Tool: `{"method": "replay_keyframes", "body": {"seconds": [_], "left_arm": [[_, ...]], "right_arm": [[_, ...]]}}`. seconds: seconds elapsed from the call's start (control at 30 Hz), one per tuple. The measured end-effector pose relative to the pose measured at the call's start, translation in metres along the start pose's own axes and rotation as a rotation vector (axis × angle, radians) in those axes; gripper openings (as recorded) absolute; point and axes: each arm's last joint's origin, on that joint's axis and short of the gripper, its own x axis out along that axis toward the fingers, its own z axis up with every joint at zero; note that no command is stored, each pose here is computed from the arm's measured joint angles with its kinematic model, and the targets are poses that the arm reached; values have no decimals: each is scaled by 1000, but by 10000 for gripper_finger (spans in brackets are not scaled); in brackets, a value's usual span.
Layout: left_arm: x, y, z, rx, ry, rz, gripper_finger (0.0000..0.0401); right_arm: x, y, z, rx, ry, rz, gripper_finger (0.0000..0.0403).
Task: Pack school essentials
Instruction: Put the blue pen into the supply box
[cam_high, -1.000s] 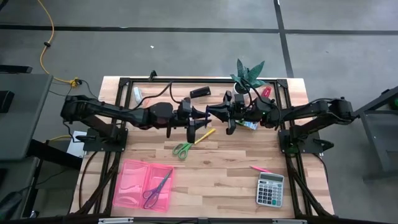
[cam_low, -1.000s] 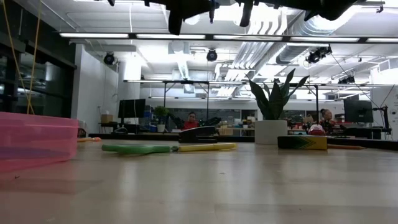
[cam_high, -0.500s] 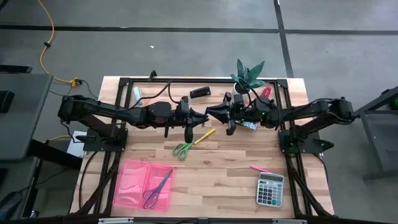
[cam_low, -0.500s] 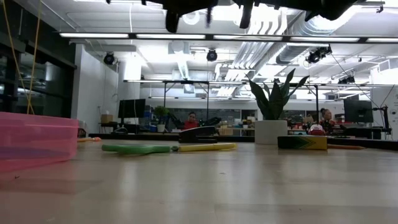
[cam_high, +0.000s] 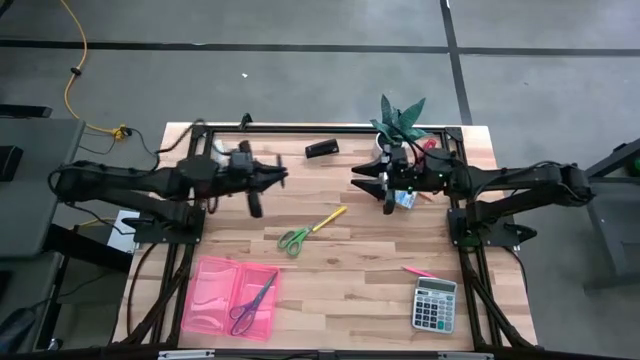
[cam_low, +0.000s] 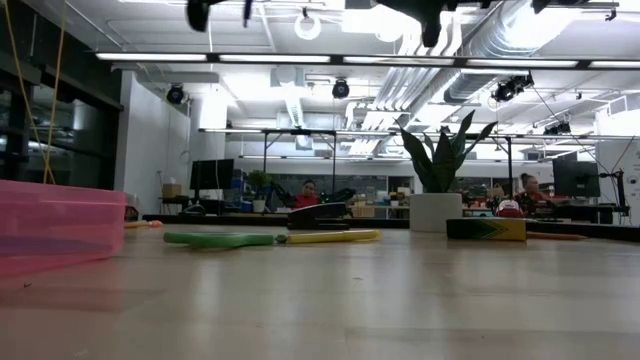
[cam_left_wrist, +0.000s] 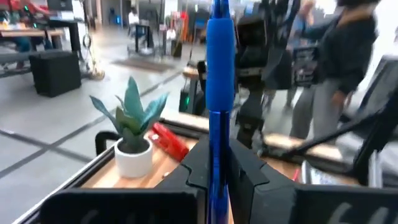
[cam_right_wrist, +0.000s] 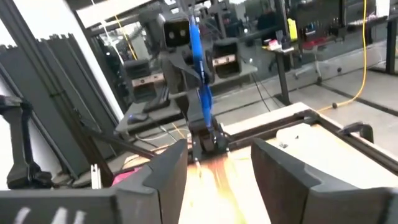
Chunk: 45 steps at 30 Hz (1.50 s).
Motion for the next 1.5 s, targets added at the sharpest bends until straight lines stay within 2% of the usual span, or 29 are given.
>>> {"method": "replay_keyframes", "body": {"seconds": [0.1,0.27,0.7,1.0,1.1,1.23,1.37,1.5], "left_arm": [[-18,3,-11,-50,-53,-28,11],[-33,2,-21,-79,-58,-67,11],[-34,1,-21,-70,-58,-66,11],[-34,-1,-26,-94,-2,-131,11],[-35,-3,-31,-151,63,-165,11],[-42,-16,-48,-262,252,-240,11],[-55,-40,-70,-382,484,-280,11],[-69,-74,-92,-464,641,-286,11]], "right_arm": [[-1,0,-1,0,11,-1,172],[-1,0,0,0,10,1,172],[-1,0,0,0,9,1,172],[-1,0,0,26,10,1,172],[-1,0,-1,26,11,1,172],[-1,0,-1,26,11,0,172],[-1,0,-2,27,26,-4,172],[-1,-1,-4,28,51,-12,172]]}}
